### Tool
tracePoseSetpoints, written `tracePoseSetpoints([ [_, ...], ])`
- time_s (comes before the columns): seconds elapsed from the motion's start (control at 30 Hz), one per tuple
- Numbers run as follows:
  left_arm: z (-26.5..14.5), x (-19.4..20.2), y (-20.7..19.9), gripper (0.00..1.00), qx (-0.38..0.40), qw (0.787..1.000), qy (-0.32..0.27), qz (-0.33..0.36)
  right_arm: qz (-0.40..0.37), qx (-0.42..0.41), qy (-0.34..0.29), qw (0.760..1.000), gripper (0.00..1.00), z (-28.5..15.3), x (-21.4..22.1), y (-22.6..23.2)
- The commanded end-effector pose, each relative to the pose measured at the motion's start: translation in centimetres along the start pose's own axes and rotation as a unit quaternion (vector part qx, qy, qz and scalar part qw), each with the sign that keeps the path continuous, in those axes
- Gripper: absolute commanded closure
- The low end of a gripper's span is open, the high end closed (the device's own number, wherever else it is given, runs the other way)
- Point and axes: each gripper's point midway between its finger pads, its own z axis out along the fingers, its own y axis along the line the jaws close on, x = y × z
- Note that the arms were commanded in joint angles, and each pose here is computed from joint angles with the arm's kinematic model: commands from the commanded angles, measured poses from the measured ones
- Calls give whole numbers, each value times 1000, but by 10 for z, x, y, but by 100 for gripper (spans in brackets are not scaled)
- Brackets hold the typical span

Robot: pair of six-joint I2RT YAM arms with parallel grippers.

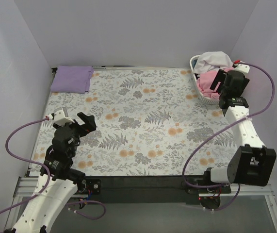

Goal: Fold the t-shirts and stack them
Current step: Grab the tshirt from the pile

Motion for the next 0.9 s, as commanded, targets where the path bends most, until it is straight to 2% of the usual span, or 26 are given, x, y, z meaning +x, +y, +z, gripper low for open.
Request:
tracePoseSetpoints([
  [0.0,-2,-6,-3,3,11,1000,-13,6,56,-12,-24,998,10,41,-26,-4],
  [0.13,-3,-5,-3,4,13,1000,-12,9,61,-49,4,997,17,84,-16,7],
  [0.17,-3,-6,-4,4,14,1000,-14,8,62,-51,15,997,23,96,-10,8],
  [0.33,-2,-5,-4,5,16,1000,-12,10,32,-52,35,998,38,117,6,5],
  [0.37,-2,-5,-4,5,17,1000,-12,11,30,-53,33,998,52,117,6,4],
  [0.43,-2,-4,-5,5,18,1000,-11,11,24,-60,36,997,63,120,9,3],
  [0.47,-2,-5,-4,5,16,1000,-12,12,20,-64,38,997,76,121,10,4],
  [0.53,-2,-5,-4,5,16,1000,-12,12,8,-72,41,997,86,124,13,5],
  [0.57,-2,-5,-4,5,16,1000,-12,13,5,-74,42,996,96,125,14,5],
  [0.7,-1,-4,-4,5,14,1000,-9,14,-4,-93,37,995,99,119,10,10],
  [0.8,0,-3,-3,5,13,1000,-9,15,-11,-103,0,995,99,96,-23,12],
  [0.87,0,-3,-3,5,13,1000,-9,15,-8,-120,-40,992,99,69,-59,17],
])
